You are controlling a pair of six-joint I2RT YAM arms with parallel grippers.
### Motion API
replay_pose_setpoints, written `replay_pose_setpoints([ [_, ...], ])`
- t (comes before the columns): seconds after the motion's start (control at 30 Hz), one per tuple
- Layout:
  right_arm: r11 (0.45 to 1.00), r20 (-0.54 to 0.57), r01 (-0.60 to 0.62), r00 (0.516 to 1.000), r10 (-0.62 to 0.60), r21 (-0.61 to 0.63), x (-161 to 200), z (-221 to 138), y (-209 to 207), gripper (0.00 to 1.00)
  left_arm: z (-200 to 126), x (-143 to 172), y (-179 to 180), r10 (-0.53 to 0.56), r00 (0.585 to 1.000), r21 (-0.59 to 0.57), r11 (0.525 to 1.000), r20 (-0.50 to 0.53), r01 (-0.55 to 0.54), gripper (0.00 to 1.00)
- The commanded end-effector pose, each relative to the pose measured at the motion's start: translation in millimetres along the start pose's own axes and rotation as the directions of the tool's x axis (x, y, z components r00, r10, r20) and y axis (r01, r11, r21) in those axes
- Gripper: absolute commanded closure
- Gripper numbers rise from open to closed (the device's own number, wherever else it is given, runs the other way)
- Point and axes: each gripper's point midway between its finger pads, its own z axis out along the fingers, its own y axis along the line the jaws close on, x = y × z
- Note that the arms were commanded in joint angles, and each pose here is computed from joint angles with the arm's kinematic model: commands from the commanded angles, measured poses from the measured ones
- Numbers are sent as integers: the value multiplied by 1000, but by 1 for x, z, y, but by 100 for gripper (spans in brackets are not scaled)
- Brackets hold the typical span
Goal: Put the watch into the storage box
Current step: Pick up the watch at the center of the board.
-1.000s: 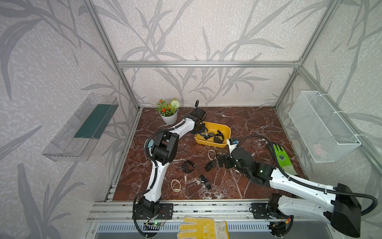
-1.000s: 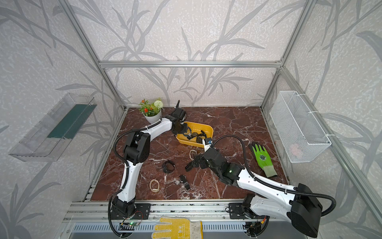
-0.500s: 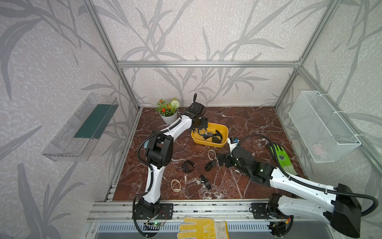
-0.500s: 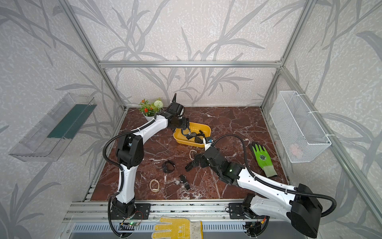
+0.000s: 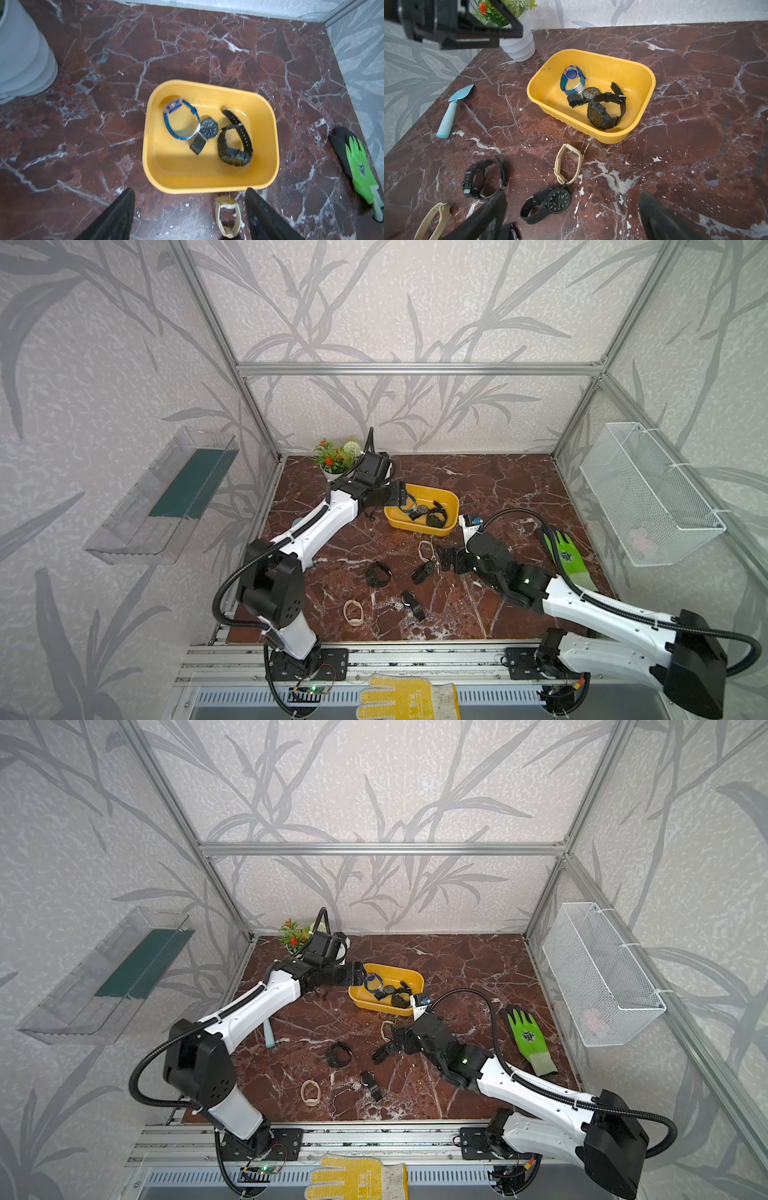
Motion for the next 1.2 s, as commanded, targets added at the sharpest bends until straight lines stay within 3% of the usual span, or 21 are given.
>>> replay_pose_setpoints([
  [0.0,1000,35,-2,999,3,-27,-12,0,7,1,-15,19,-4,16,1000,48,999,-3,-16,19],
  [0.33,999,5,2,1000,-2,-51,-10,7,14,1,-10,109,-7,35,990,139,990,-138,-15,21],
  [0.53,998,-7,-7,1000,6,-60,-7,10,17,1,-4,136,-29,120,978,147,984,-170,-95,22],
  [0.8,999,-5,-19,1000,19,-32,-6,3,8,1,25,151,-56,155,965,170,978,-211,-120,35],
  [1.17,1000,-4,-28,1000,28,-12,1,-6,-2,1,58,150,-65,163,955,162,979,-249,-125,50],
])
